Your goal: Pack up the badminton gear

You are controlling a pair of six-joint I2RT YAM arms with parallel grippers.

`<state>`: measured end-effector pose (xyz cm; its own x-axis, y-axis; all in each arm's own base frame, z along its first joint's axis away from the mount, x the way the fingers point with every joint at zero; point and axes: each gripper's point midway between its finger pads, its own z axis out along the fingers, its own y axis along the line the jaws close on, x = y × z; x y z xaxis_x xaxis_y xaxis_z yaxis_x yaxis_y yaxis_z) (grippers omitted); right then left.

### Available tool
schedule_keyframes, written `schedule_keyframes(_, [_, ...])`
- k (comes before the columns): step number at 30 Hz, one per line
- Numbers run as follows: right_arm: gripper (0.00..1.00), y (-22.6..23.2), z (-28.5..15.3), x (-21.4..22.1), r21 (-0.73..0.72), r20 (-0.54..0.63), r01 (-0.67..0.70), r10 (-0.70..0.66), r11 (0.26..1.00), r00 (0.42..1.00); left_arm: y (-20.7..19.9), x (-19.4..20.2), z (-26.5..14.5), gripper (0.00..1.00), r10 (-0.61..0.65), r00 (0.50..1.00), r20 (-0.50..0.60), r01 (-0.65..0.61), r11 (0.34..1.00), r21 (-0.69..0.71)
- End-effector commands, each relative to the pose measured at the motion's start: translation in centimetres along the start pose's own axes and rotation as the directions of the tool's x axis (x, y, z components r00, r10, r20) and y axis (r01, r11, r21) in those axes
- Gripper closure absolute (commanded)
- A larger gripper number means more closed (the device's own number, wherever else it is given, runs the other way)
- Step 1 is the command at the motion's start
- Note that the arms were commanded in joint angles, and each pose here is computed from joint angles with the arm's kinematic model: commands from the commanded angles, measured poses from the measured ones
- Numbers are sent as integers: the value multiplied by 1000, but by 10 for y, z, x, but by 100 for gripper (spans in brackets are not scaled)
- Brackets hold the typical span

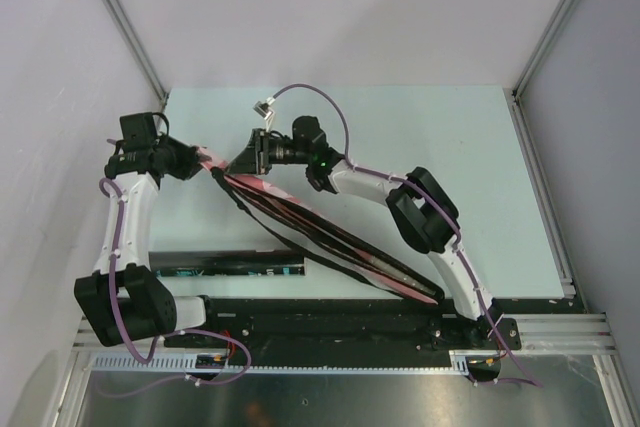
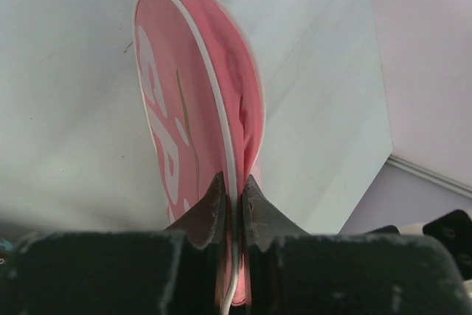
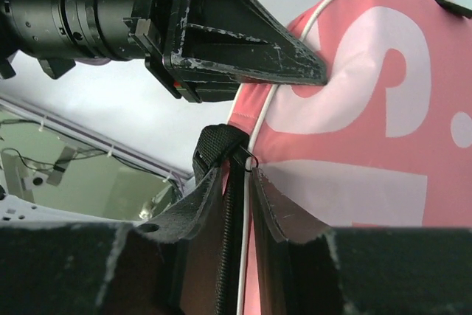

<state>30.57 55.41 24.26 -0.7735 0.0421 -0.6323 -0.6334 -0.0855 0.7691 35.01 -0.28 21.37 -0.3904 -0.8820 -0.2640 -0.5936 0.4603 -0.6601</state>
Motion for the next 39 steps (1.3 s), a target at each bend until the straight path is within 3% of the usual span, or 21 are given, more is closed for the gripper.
schedule_keyframes(1, [73,5,17,24,-39,-94,80,-83,996,992,-23,6,-20,93,19,1000,-7,-18,994,108])
schedule_keyframes(8, [73,1,28,20,-8,-102,137,-137,990,985,-26,6,-25,93,23,1000,-1,-23,992,122])
schedule_keyframes(11, [71,-9,29,16,27,-97,106,-103,994,990,-27,7,-26,93,24,1000,-7,-23,992,126])
schedule_keyframes(16, [71,-4,29,16,-48,-93,33,-37,998,995,-27,7,-27,93,25,1000,-3,-24,991,129])
schedule_keyframes(18, [65,-4,29,20,-65,-101,11,-18,998,995,-28,8,-28,93,26,1000,-4,-25,991,133])
schedule_keyframes(22, [64,-3,30,17,-73,-101,5,-12,997,995,-28,7,-28,93,26,1000,-2,-25,991,132])
schedule_keyframes(28, [76,-6,34,17,-73,-112,-3,-5,997,994,-27,8,-29,94,26,1000,-2,-25,991,132])
schedule_keyframes(32, [99,-1,33,19,-90,-132,9,-21,996,991,-28,8,-29,95,28,1000,1,-27,990,135])
schedule_keyframes(39, [100,11,3,42,-61,-161,112,-120,992,980,-25,0,-27,99,42,998,38,-46,993,111])
